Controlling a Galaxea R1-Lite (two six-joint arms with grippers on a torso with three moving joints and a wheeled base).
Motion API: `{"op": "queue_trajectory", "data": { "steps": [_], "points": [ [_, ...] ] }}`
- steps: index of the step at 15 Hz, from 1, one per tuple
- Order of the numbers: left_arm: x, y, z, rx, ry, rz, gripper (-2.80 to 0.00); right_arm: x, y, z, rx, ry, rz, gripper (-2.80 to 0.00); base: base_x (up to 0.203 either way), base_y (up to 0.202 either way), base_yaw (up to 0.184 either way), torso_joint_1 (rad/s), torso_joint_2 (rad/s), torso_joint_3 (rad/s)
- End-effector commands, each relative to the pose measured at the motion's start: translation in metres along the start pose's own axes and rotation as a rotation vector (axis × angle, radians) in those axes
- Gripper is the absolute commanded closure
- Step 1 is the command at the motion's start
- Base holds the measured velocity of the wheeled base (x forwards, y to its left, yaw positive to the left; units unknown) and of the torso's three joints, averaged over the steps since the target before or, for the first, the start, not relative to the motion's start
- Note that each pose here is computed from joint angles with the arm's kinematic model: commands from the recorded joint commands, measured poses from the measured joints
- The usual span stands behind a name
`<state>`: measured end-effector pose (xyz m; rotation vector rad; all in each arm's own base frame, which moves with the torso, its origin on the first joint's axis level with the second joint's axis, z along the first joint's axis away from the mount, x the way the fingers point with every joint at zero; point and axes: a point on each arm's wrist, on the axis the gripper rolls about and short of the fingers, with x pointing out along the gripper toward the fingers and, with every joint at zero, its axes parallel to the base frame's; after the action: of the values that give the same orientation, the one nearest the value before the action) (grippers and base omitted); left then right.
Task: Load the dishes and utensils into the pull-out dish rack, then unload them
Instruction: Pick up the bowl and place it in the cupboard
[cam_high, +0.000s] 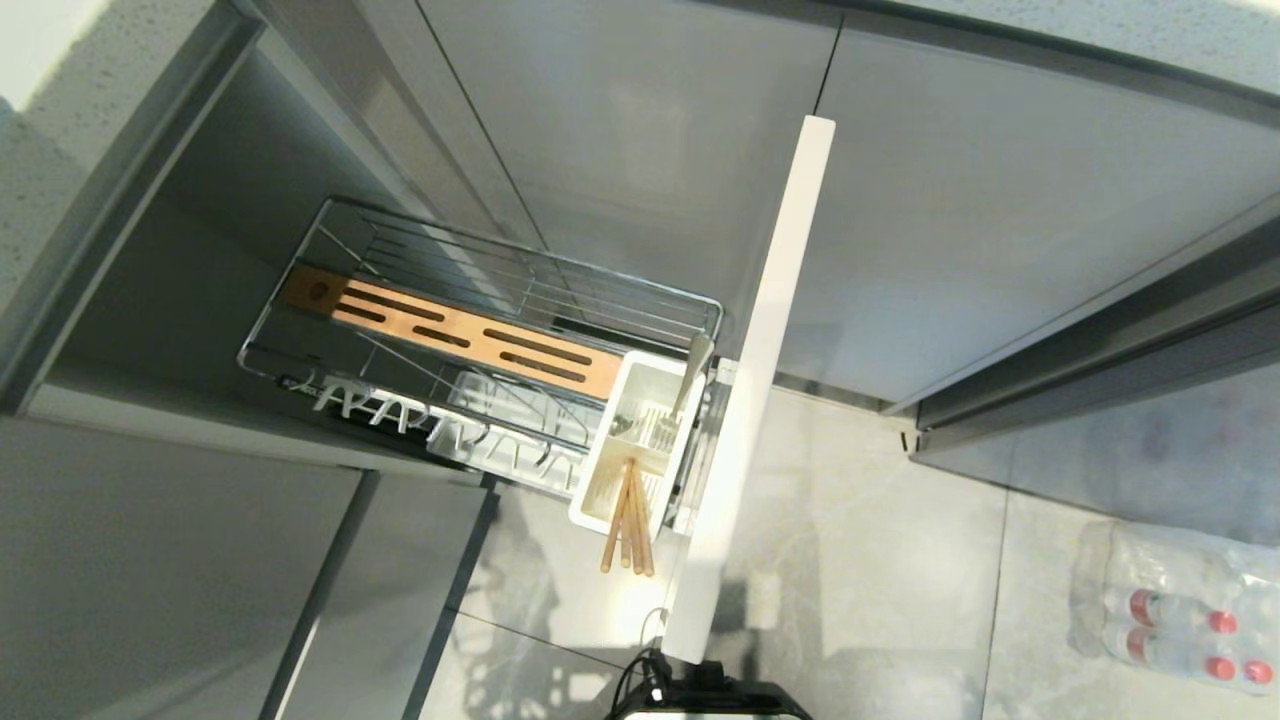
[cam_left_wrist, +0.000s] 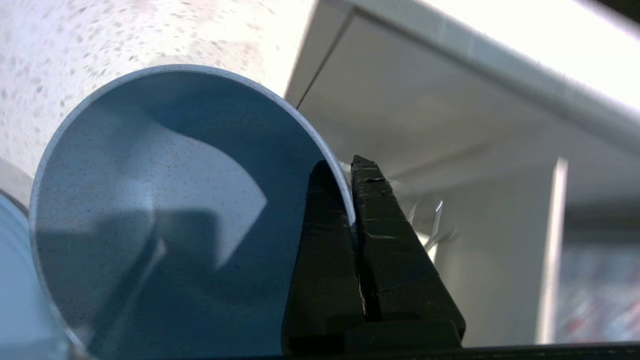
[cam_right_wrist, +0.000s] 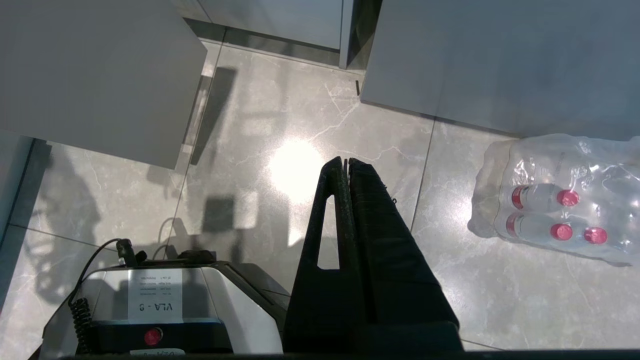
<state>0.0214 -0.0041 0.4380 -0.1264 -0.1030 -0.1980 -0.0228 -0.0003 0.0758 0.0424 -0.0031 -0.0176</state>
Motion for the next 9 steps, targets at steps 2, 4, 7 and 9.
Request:
{"op": "queue_trajectory", "data": {
  "steps": [2, 4, 7, 9],
  "points": [
    [-0.025, 0.006, -0.008, 0.042, -0.016, 0.009, 0.0, 0.0, 0.0, 0.0, 0.001, 0.001, -0.001, 0.0, 0.0, 0.0, 0.0, 0.0, 0.0, 0.0],
    [-0.042, 0.011, -0.012, 0.029, -0.046, 0.029, 0.0, 0.0, 0.0, 0.0, 0.001, 0.001, -0.001, 0.0, 0.0, 0.0, 0.0, 0.0, 0.0, 0.0],
    [-0.051, 0.014, -0.02, 0.003, -0.134, 0.028, 0.0, 0.0, 0.0, 0.0, 0.001, 0.0, -0.001, 0.0, 0.0, 0.0, 0.0, 0.0, 0.0, 0.0],
    [-0.05, 0.012, -0.006, -0.083, -0.312, 0.007, 0.0, 0.0, 0.0, 0.0, 0.001, 0.001, 0.0, 0.0, 0.0, 0.0, 0.0, 0.0, 0.0, 0.0]
  ]
}}
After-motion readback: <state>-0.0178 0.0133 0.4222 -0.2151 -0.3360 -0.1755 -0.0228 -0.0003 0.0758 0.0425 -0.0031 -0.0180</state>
